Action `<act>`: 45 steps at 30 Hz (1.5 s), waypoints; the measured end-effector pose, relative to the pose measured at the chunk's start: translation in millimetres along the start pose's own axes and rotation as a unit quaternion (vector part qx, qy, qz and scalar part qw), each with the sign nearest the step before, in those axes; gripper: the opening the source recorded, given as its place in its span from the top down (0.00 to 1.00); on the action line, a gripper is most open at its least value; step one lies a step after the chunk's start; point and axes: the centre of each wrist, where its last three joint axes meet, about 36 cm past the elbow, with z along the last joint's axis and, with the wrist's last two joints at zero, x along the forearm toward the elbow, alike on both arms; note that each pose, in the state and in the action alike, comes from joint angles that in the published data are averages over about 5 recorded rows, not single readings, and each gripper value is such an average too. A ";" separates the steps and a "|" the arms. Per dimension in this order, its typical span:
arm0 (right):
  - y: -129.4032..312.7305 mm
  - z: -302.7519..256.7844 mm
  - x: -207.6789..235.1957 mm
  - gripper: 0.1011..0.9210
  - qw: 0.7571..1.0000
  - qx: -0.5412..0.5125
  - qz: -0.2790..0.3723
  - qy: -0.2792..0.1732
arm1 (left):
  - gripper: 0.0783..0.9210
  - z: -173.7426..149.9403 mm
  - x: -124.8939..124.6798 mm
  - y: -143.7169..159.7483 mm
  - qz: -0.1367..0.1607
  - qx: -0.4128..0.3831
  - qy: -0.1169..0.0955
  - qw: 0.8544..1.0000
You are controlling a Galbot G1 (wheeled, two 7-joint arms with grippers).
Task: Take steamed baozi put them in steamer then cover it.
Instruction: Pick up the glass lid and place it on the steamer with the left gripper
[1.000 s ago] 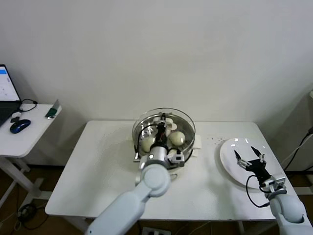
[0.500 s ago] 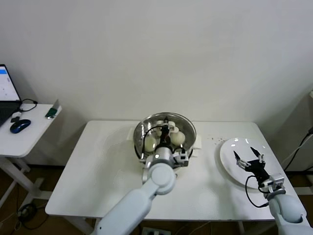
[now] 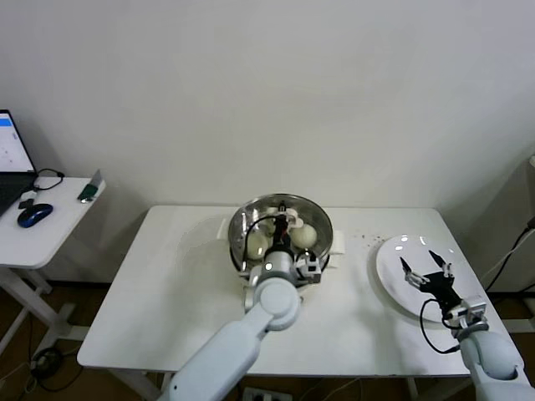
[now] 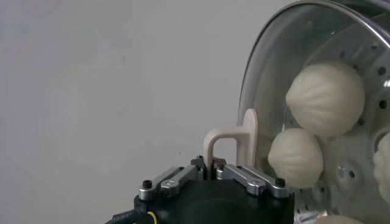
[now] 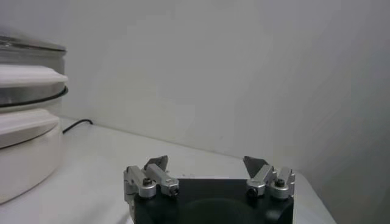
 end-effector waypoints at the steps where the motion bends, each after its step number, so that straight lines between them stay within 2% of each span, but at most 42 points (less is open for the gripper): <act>1: -0.3 0.0 0.1 0.12 1.000 0.000 0.000 0.000 | 0.92 0.0 -0.1 -0.8 0.000 0.000 0.000 1.000; 19: -2.1 -2.9 -0.8 0.12 1.000 -0.001 -0.004 -0.004 | 0.90 -0.4 -0.5 -7.4 0.002 -0.002 0.005 1.000; 30: -4.7 -3.7 0.1 0.12 1.000 -0.005 -0.002 -0.002 | 0.54 9.5 11.6 -1.7 0.010 0.009 0.000 1.000; 41: -8.4 -6.4 -3.1 0.12 1.000 -0.007 -0.001 0.003 | 0.17 31.6 39.6 18.0 0.009 0.041 -0.017 0.999; 45: -9.4 -6.9 -3.2 0.12 1.000 -0.006 -0.001 0.004 | 0.12 44.4 54.0 26.1 0.001 0.057 -0.021 0.998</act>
